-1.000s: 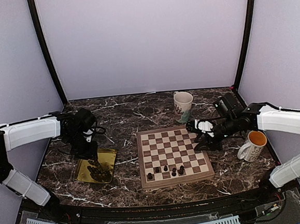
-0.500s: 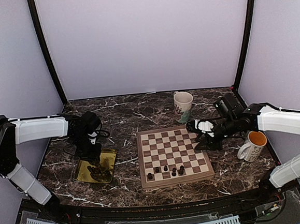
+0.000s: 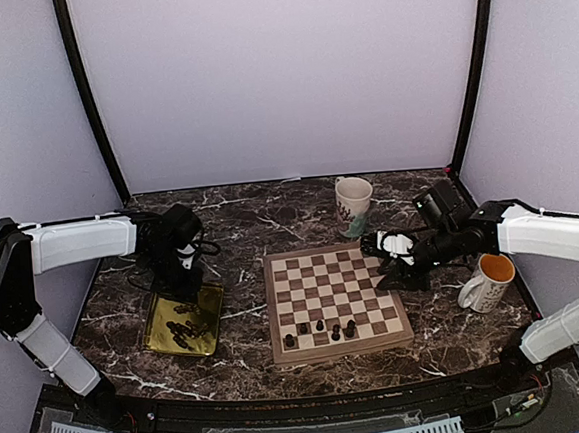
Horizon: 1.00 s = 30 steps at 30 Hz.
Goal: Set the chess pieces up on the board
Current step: Pick up the knight from the storage box, then place the knight at g8.
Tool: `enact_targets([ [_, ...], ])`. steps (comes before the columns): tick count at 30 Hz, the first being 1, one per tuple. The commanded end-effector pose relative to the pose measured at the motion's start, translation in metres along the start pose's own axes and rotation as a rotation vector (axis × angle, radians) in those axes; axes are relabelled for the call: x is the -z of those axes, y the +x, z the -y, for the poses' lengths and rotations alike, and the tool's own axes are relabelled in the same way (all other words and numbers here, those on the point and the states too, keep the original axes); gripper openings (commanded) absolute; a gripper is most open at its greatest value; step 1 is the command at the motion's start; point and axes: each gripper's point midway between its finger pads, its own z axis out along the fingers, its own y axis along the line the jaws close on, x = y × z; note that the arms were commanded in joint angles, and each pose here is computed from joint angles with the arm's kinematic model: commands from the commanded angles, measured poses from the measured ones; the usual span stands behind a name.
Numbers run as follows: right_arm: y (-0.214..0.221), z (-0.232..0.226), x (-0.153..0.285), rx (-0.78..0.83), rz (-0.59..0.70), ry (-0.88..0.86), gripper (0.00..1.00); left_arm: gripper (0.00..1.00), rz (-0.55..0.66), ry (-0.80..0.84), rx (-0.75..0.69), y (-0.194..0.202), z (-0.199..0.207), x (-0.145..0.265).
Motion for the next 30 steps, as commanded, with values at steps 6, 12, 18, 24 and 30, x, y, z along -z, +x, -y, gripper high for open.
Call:
enact_targets([
  [6, -0.002, 0.004, 0.0, 0.0, 0.013, 0.014, 0.35, 0.01, 0.105, 0.137, -0.15, -0.019, 0.042, 0.054],
  [12, -0.002, 0.004, 0.001, 0.0, 0.015, 0.015, 0.36, 0.0, 0.082, 0.112, -0.163, -0.017, 0.039, 0.051],
  [18, -0.002, 0.002, 0.0, -0.001, 0.013, 0.006, 0.36, 0.0, 0.036, 0.104, -0.21, -0.006, 0.044, 0.039],
  [24, -0.001, 0.002, 0.0, -0.002, 0.012, 0.006, 0.36, 0.0, 0.047, 0.134, -0.228, -0.007, 0.056, 0.045],
  [30, -0.001, 0.002, -0.001, -0.003, 0.012, 0.002, 0.36, 0.0, 0.091, 0.258, -0.286, -0.015, 0.09, 0.064],
])
